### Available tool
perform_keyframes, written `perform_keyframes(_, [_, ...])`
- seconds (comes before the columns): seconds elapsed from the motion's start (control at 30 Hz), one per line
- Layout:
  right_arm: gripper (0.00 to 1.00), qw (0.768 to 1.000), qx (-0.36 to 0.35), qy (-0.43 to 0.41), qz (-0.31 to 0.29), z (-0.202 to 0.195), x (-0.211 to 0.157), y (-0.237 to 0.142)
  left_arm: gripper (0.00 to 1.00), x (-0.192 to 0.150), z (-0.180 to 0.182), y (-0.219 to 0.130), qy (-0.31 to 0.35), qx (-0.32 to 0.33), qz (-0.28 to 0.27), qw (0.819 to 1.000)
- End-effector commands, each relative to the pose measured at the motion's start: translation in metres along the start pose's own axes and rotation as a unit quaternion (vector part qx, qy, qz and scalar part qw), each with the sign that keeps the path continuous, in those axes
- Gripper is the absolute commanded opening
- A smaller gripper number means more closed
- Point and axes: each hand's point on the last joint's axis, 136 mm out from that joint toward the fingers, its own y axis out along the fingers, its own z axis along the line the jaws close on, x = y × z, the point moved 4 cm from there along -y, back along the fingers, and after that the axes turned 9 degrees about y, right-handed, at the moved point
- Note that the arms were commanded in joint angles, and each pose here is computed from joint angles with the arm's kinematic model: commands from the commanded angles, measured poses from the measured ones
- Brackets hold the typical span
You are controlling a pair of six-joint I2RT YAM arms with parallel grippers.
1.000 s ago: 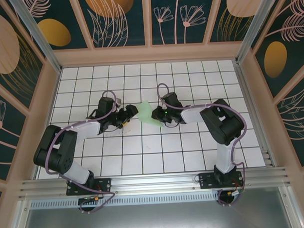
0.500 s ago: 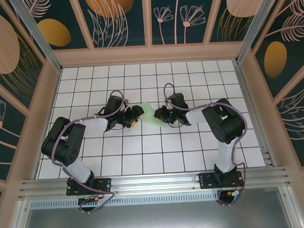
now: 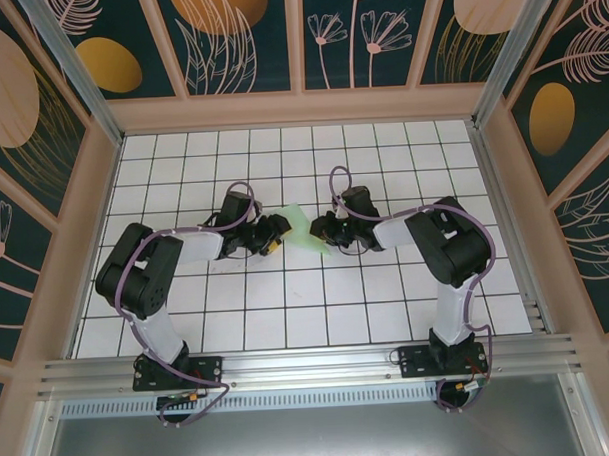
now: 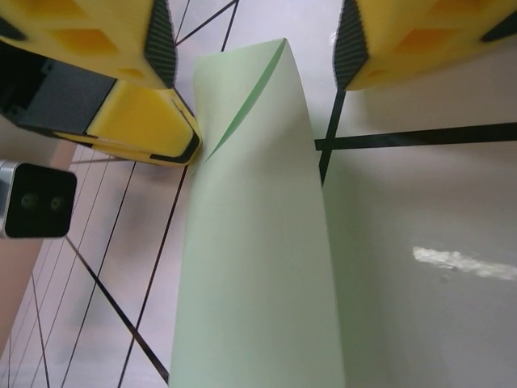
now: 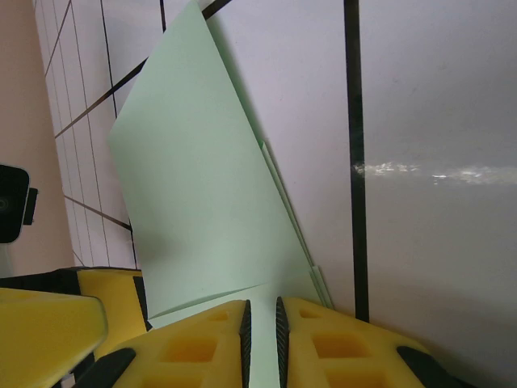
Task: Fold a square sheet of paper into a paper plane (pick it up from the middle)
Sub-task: Fold the wing for the fifth time at the center of the table.
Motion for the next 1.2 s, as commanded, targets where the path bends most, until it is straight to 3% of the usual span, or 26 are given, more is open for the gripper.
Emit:
perform_keyframes(0.0, [0.2,0.998,-0.044,0.032,0.015,-0.032,-0.01,0.0,0.48,0.007,-0.016,0.004,0.013,-0.031,0.0,0.999])
perform_keyframes(0.3, [0.29,0.999,-0.02,-0.048,-0.003,0.003,-0.001,-0.008,0.16,0.01,-0.017,0.01,0.023,-0.037,0.001,0.999])
perform_keyframes(0.4, [0.38,0.995,-0.024,-0.092,-0.029,0.021,0.006,-0.016,0.05,0.009,-0.016,0.01,0.024,-0.038,0.0,0.999])
perform_keyframes(0.57, [0.61,0.98,-0.032,-0.174,-0.091,0.039,0.009,-0.037,0.0,0.01,-0.018,0.008,0.026,-0.041,-0.002,0.999])
perform_keyframes(0.63, [0.66,0.967,-0.056,-0.215,-0.126,0.037,0.009,-0.045,0.0,0.01,-0.021,0.007,0.026,-0.044,-0.001,0.999])
perform_keyframes(0.8, [0.63,0.924,-0.095,-0.313,-0.198,0.037,-0.002,-0.058,0.0,0.01,-0.023,0.005,0.024,-0.046,-0.002,0.999])
perform_keyframes(0.97, [0.61,0.887,-0.127,-0.401,-0.191,0.03,-0.017,-0.052,0.0,0.01,-0.024,0.005,0.022,-0.049,0.001,0.999])
perform_keyframes(1.07, [0.59,0.838,-0.11,-0.49,-0.213,0.032,-0.039,-0.05,0.0,0.01,-0.026,0.004,0.02,-0.05,0.002,0.999])
perform_keyframes(1.17, [0.58,0.825,-0.098,-0.517,-0.206,0.036,-0.046,-0.046,0.0,0.01,-0.027,0.004,0.02,-0.047,0.003,0.999])
